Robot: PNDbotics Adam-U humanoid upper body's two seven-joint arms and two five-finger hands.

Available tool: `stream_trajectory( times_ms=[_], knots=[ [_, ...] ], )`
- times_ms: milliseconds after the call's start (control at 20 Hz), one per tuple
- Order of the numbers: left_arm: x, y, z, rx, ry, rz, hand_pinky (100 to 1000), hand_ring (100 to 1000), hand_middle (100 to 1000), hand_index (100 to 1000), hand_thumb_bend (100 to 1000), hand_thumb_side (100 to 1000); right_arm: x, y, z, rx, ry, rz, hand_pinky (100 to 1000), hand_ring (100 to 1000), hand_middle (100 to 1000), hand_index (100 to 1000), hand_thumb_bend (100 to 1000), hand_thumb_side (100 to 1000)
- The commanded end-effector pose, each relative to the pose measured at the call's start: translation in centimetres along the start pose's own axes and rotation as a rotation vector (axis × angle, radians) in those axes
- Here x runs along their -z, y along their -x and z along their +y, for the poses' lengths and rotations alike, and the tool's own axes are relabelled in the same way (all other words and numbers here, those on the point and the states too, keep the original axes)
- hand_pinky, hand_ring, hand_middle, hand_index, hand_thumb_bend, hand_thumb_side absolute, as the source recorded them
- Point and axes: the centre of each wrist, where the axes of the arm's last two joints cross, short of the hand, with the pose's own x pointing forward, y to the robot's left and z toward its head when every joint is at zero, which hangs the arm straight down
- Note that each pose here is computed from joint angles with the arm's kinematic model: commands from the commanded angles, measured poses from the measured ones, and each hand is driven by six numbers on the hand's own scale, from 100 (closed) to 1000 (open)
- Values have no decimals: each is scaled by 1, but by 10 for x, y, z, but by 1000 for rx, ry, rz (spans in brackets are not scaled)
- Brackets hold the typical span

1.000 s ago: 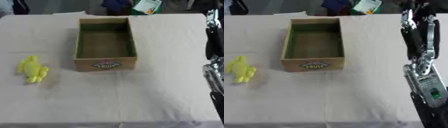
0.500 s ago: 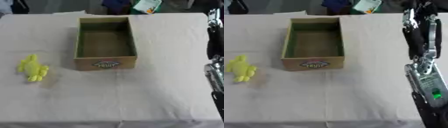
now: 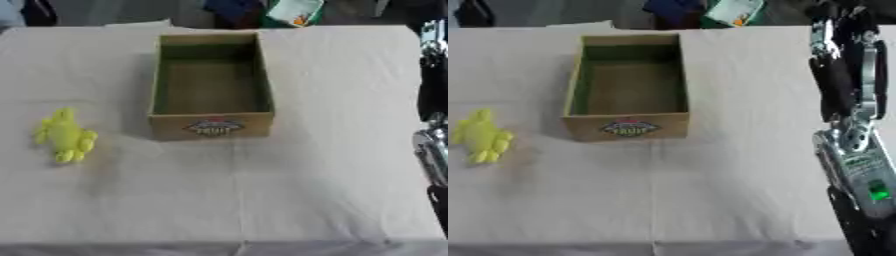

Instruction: Pick up objects on the table and place them in the box.

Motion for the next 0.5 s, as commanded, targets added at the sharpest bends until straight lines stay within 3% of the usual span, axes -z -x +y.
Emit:
stream_trajectory(
  times_ms=[50, 400, 500],
  knots=[
    [3, 6, 14, 27, 8, -13, 633, 821, 851, 984, 664, 973, 6, -8, -1, -1, -21, -37, 872, 800, 605, 843, 100, 557],
    [9, 11, 9, -5, 138, -72, 672, 852, 883, 1000, 603, 793, 7, -9, 0, 2, -27, -36, 873, 801, 605, 843, 100, 552],
    [8, 13, 4, -38, 199, -88, 690, 867, 897, 1000, 590, 680, 7, -9, 0, 2, -28, -35, 873, 801, 605, 843, 100, 550]
  ],
)
